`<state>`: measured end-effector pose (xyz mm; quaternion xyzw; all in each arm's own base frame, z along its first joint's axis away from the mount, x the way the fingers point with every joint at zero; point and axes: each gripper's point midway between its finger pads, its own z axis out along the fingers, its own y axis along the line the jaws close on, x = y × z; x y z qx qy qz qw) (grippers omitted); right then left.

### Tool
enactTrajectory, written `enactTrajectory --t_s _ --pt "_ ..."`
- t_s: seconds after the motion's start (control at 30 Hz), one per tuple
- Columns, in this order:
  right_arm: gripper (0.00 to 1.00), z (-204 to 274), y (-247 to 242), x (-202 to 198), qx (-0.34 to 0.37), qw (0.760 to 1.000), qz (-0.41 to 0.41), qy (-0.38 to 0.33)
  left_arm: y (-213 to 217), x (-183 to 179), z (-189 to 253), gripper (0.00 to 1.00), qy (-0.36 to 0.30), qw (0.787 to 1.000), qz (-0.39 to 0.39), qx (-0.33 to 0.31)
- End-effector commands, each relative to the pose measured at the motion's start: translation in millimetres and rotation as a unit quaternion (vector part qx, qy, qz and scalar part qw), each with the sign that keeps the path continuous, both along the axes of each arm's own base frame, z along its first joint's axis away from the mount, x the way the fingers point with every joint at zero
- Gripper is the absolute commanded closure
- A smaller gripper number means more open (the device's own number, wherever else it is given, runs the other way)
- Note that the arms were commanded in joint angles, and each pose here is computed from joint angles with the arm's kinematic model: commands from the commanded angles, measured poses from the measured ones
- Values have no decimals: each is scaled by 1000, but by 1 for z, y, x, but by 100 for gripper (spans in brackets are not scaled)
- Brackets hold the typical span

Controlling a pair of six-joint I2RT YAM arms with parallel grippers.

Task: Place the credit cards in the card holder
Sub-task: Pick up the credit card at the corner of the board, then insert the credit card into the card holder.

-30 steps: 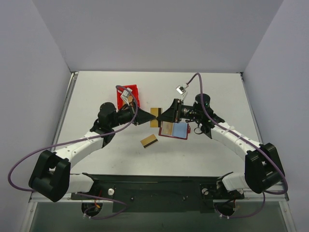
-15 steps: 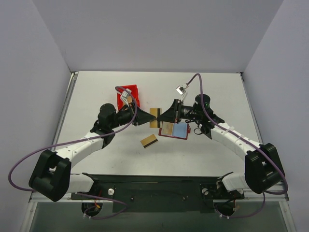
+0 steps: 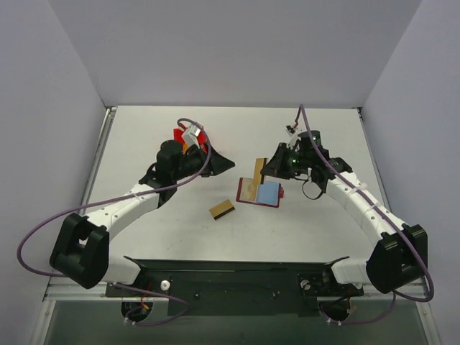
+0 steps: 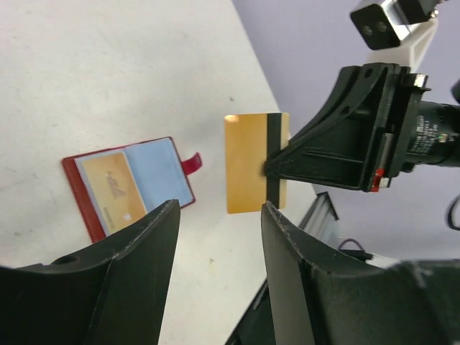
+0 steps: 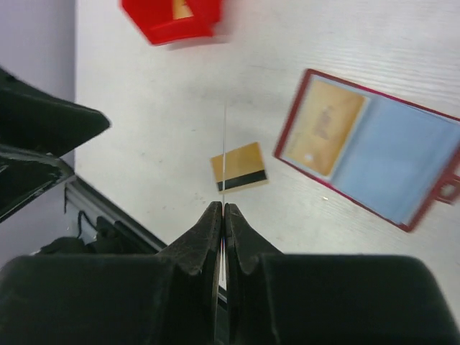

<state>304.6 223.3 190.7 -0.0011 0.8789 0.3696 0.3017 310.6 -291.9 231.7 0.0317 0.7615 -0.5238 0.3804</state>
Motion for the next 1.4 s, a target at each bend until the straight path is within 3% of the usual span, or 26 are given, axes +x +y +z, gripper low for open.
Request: enactTrajectory --t_s 0.0,0.1,0.23,0.43,0.77,1.37 --pt "100 -49 -53 -5 -93 987 -79 109 -5 24 -33 43 1 995 34 90" --pt "100 -70 -69 -2 -107 976 -99 162 -19 32 -55 50 16 992 28 120" --pt "100 -81 -76 2 -131 969 -97 183 -34 41 -82 62 35 986 28 161" --pt "100 -99 -81 5 -154 961 -100 205 -45 57 -119 100 69 979 20 191" --pt "100 -127 -89 7 -191 949 -101 230 -38 64 -156 100 87 966 24 244" --pt "100 -152 -82 16 -213 942 -89 244 -47 39 -204 100 135 949 -13 285"
